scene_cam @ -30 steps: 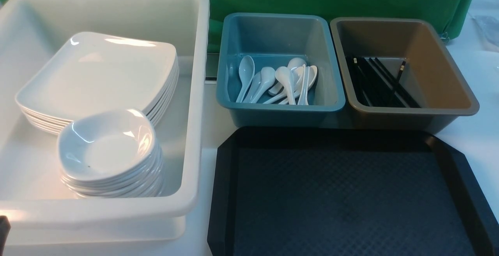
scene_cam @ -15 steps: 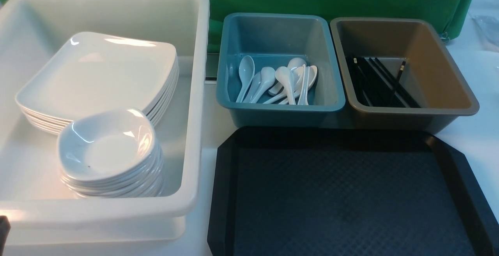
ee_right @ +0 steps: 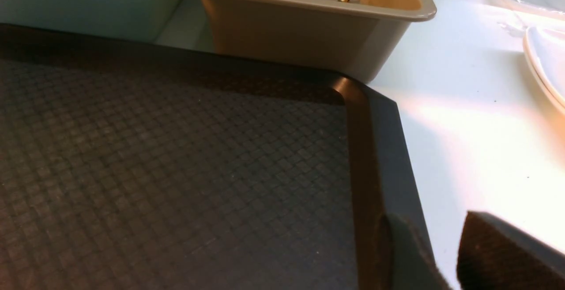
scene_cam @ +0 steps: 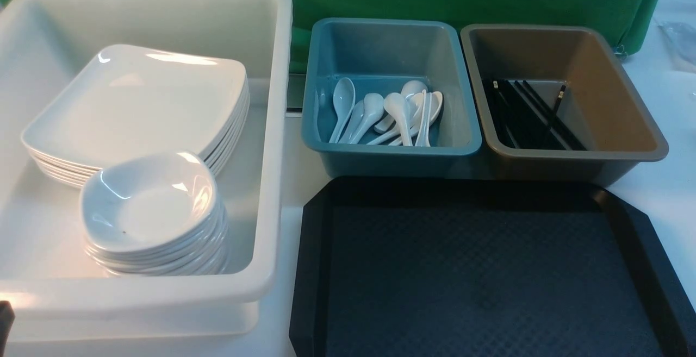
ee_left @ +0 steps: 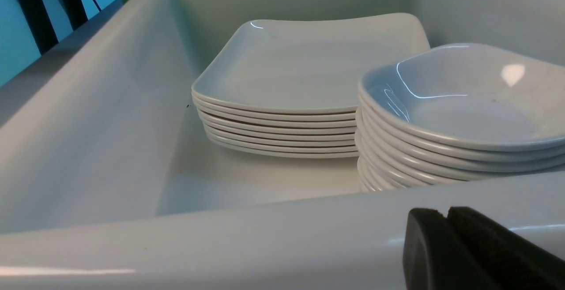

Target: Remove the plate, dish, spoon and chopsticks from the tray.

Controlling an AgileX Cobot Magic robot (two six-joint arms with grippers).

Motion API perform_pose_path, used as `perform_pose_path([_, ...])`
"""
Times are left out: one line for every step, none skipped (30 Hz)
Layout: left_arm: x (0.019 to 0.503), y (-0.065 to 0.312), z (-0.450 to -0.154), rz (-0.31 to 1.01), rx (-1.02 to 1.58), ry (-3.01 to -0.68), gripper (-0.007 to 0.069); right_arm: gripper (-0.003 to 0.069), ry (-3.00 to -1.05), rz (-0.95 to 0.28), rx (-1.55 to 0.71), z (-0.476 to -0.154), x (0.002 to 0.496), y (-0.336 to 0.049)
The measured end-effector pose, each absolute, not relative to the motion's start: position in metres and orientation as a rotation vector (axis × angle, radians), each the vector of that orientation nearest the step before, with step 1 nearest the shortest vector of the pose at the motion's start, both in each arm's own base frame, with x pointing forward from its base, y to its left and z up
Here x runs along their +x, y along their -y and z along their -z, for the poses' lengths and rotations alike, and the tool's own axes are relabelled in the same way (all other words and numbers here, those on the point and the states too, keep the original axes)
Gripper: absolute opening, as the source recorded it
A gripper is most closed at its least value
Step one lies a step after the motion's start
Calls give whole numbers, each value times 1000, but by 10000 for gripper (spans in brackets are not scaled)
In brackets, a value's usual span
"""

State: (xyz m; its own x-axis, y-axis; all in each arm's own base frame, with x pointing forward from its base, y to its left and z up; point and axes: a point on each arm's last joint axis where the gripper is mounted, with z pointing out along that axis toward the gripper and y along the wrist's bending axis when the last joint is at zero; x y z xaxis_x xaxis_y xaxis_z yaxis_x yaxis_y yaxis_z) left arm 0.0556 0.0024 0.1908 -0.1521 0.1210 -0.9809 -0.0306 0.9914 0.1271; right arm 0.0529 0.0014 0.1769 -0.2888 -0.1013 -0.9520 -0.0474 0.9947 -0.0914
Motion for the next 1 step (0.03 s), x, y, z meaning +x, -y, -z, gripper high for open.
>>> perform_pose_path([56, -2, -191, -132, 68, -1719, 17, 237, -1864, 53, -108, -177, 53, -1])
